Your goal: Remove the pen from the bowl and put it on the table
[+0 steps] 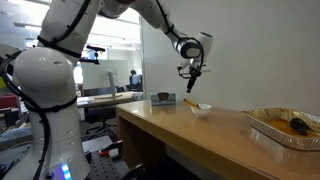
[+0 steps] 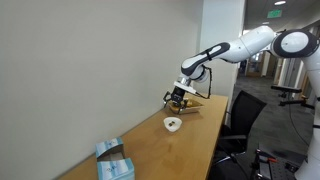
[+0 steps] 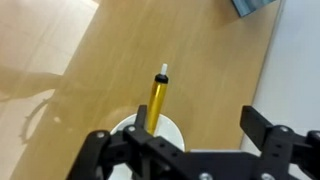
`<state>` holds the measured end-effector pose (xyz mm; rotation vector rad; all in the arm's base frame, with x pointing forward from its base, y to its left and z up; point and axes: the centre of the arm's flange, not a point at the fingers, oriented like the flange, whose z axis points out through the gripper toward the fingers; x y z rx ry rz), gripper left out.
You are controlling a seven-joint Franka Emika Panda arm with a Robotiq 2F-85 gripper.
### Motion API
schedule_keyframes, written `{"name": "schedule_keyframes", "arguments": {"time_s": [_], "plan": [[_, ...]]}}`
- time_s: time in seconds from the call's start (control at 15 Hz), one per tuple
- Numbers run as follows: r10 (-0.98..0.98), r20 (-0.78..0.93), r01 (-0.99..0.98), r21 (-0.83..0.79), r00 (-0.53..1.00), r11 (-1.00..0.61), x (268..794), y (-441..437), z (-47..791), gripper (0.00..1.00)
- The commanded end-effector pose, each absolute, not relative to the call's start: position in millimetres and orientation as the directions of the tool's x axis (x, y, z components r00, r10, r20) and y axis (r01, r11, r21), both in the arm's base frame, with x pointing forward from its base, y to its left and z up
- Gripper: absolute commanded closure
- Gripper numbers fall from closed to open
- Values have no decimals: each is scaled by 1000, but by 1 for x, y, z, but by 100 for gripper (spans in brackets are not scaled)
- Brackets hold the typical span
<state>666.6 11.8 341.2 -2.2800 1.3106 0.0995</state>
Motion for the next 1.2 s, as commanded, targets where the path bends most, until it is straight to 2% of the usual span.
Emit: {"name": "schedule_keyframes", "arguments": {"time_s": [0.0, 0.73, 0.8, 1.13], "plan": [[-788, -385, -865, -355, 481, -354, 680, 16, 326, 0], [-766, -487, -905, -285, 420, -315, 673, 25, 266, 0], [-769, -485, -907, -282, 416, -313, 675, 23, 263, 3], [-763, -497, -910, -252, 413, -329, 678, 24, 249, 47]]}}
